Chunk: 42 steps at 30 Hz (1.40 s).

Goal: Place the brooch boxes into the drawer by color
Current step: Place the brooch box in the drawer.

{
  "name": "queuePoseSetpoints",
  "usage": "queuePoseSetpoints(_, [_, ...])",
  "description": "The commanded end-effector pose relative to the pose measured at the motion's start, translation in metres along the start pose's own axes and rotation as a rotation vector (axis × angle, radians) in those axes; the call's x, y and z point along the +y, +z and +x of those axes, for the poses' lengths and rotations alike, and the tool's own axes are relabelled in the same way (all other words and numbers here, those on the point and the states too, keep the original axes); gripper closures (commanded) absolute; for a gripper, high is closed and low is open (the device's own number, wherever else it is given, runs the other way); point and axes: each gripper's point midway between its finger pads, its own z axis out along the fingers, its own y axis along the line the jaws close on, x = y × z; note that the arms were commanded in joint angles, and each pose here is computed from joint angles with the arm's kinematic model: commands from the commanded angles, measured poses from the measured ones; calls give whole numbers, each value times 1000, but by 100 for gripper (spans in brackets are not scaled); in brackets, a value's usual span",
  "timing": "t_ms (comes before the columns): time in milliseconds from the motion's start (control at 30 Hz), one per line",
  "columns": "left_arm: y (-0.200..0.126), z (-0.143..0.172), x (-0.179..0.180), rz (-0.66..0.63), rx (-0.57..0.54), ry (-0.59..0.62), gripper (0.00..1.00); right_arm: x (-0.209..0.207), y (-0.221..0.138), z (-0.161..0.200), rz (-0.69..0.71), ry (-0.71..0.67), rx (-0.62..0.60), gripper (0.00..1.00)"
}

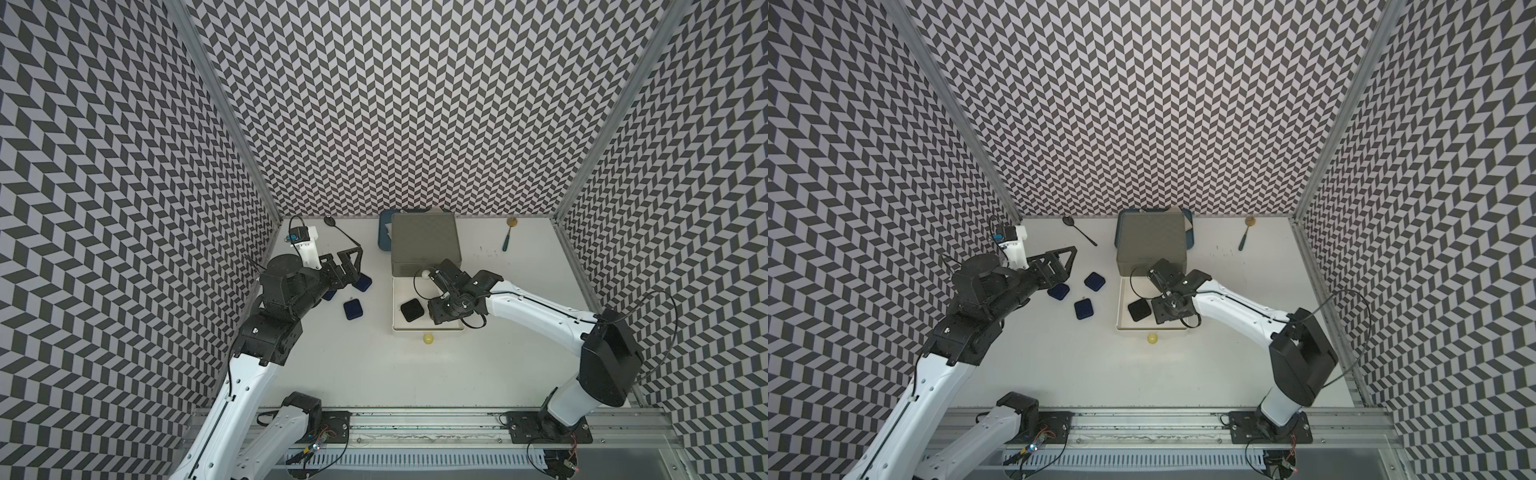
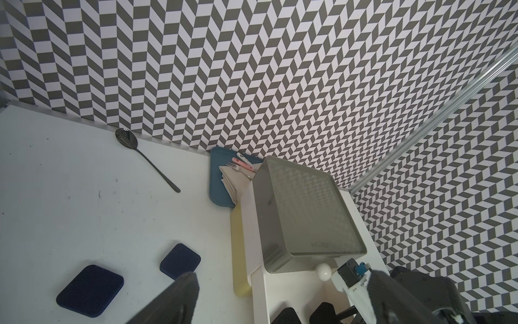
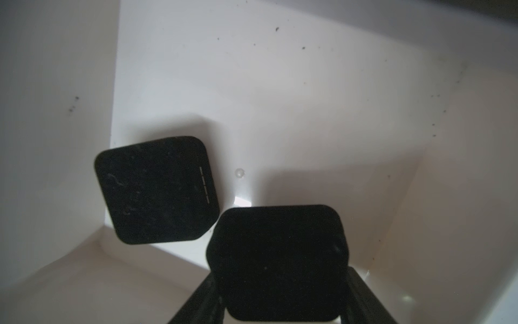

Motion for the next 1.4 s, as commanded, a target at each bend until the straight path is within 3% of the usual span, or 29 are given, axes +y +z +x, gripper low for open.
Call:
queuePoseSetpoints(0, [-6, -10, -5, 3, -24, 20, 0, 0, 4, -6, 10, 13, -11, 44])
queuePoseSetpoints(733, [-14, -15, -3, -16, -51, 28, 0, 7, -19, -20, -22, 10, -59, 23])
queuePoseSetpoints(1100, [-9, -9, -5, -1, -21, 23, 0, 16, -96, -50, -83, 17, -224, 18])
queuePoseSetpoints(1367, [-7, 5, 0, -9, 25, 22, 0, 2, -147, -36, -96, 21, -316, 17])
